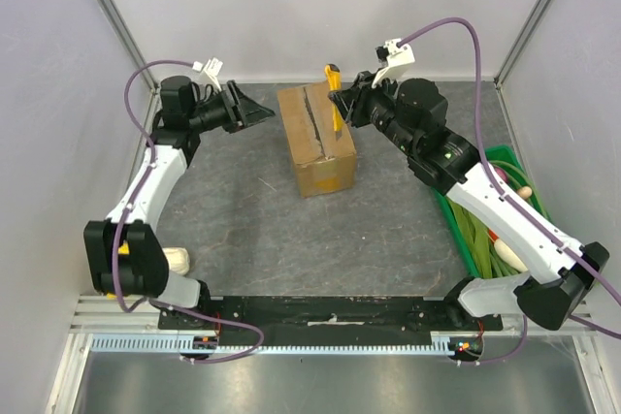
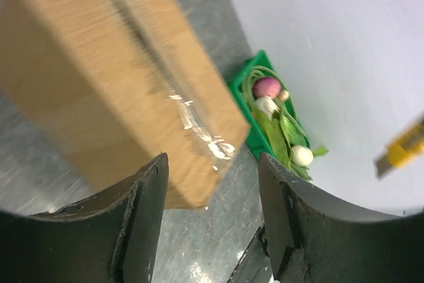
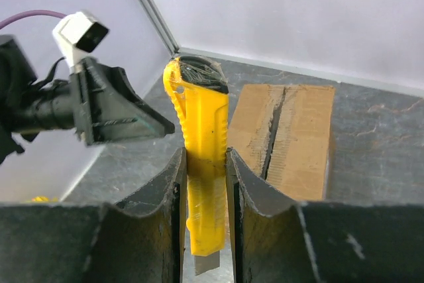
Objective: Unpack the express box
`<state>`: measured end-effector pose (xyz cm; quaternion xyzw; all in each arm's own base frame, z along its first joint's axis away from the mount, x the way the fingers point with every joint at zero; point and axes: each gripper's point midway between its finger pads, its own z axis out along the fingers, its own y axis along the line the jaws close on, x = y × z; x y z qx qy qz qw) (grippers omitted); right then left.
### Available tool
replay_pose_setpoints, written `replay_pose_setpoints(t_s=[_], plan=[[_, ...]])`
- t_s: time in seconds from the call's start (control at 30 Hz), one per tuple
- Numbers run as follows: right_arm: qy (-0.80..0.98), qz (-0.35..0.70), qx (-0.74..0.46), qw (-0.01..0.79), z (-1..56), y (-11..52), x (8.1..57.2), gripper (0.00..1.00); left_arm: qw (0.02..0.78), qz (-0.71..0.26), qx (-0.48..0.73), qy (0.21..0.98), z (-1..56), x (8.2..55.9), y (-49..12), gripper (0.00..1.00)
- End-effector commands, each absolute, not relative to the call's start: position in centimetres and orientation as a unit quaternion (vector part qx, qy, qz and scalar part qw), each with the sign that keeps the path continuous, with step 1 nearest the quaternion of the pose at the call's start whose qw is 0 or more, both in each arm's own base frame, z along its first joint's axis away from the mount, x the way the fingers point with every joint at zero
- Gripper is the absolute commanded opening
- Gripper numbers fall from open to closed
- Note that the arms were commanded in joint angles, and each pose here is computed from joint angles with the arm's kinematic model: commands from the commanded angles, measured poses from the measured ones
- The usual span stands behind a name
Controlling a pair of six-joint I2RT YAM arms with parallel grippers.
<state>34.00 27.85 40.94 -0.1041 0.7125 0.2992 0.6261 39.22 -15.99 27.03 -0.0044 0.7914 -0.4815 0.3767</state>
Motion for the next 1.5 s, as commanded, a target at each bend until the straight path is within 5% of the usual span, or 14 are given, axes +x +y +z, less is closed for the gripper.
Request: replay_pose_setpoints(t_s=[0.0, 0.83, 1.27, 1.33, 1.4, 1.47], plan=[[0.701, 0.34, -0.021, 0.627, 43.1, 27.3, 34.6, 0.0, 0.471, -0.516, 0.182, 0.692, 35.4, 35.3, -20.6, 0.64], [0.735, 0.341, 0.021, 0.586, 39.0, 28.3, 36.0, 0.0, 0.526, -0.477, 0.269, 0.65, 36.6, 32.0, -30.8, 0.66], [0.742, 0.343, 0.012, 0.576, 38.0, 28.8, 36.1, 0.0, 0.508, -0.474, 0.271, 0.666, 35.8, 33.0, -32.2, 0.11], [0.746, 0.339, 0.012, 0.573, 37.8, 28.8, 36.0, 0.09, 0.515, -0.463, 0.276, 0.666, 36.0, 33.3, -32.1, 0.02], [0.747, 0.333, 0.017, 0.575, 38.2, 28.4, 36.1, 0.49, 0.524, -0.437, 0.282, 0.674, 35.5, 33.8, -31.6, 0.02], [0.752, 0.321, 0.025, 0.575, 38.6, 27.8, 36.1, 0.7, 0.534, -0.4, 0.289, 0.686, 35.1, 34.4, -30.8, 0.02]])
